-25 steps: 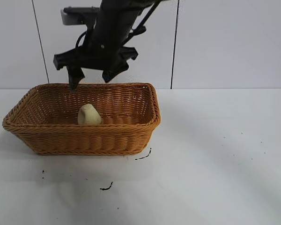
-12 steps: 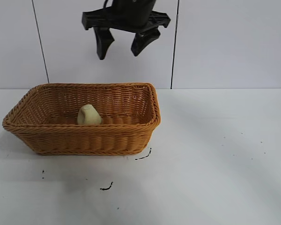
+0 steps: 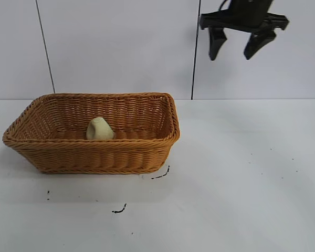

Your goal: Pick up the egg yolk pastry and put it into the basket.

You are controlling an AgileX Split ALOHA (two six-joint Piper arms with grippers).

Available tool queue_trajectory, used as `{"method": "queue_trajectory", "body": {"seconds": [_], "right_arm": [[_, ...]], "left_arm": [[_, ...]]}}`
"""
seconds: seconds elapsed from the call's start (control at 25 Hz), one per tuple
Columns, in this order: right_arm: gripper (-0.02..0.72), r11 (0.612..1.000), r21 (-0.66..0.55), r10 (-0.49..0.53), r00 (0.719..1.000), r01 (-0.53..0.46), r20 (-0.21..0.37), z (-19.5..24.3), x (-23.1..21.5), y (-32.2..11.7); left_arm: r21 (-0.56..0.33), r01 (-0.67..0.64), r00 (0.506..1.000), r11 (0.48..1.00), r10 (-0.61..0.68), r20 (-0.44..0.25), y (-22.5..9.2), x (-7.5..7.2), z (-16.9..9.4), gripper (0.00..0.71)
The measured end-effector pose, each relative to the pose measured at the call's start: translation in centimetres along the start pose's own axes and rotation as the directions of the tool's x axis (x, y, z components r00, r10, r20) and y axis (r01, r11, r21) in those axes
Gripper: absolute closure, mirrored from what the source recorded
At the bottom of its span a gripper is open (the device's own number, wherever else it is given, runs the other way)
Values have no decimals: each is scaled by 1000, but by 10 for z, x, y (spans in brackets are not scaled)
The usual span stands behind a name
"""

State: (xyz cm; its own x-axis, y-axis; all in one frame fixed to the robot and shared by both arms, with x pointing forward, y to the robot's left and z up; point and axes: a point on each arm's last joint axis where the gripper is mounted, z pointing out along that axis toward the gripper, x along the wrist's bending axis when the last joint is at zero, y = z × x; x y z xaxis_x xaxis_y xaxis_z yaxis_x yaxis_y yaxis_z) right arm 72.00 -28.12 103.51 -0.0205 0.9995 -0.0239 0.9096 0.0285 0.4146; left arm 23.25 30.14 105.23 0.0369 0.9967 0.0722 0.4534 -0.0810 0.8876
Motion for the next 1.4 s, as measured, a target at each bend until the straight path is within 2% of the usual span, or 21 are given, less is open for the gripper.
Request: {"method": "queue_trajectory", "body": {"seconds": [0.2,0.4,0.68,0.92,1.12,1.4], "right_arm": [[142,994,105,1,1000,-2,10,0,-6,-10],[142,993,116,-3,1000,1,10,-1,-6,-11],[143,993,114,16,1000,-17,9,-53,-7,-39],[143,994,100,42,999,-39,-32,-118,-5,-93],[143,997,69,43,998,-41,-37,-163,-6,-152],[143,998,36,43,998,-42,-38,-193,-6,-245]], "left_arm": [[0,0,1000,1000,0,0,0,0,0,14],[0,0,1000,1000,0,0,0,0,0,14],[0,0,1000,1000,0,0,0,0,0,14],[0,0,1000,1000,0,0,0,0,0,14],[0,0,1000,1000,0,0,0,0,0,14],[0,0,1000,1000,0,0,0,0,0,14]]}}
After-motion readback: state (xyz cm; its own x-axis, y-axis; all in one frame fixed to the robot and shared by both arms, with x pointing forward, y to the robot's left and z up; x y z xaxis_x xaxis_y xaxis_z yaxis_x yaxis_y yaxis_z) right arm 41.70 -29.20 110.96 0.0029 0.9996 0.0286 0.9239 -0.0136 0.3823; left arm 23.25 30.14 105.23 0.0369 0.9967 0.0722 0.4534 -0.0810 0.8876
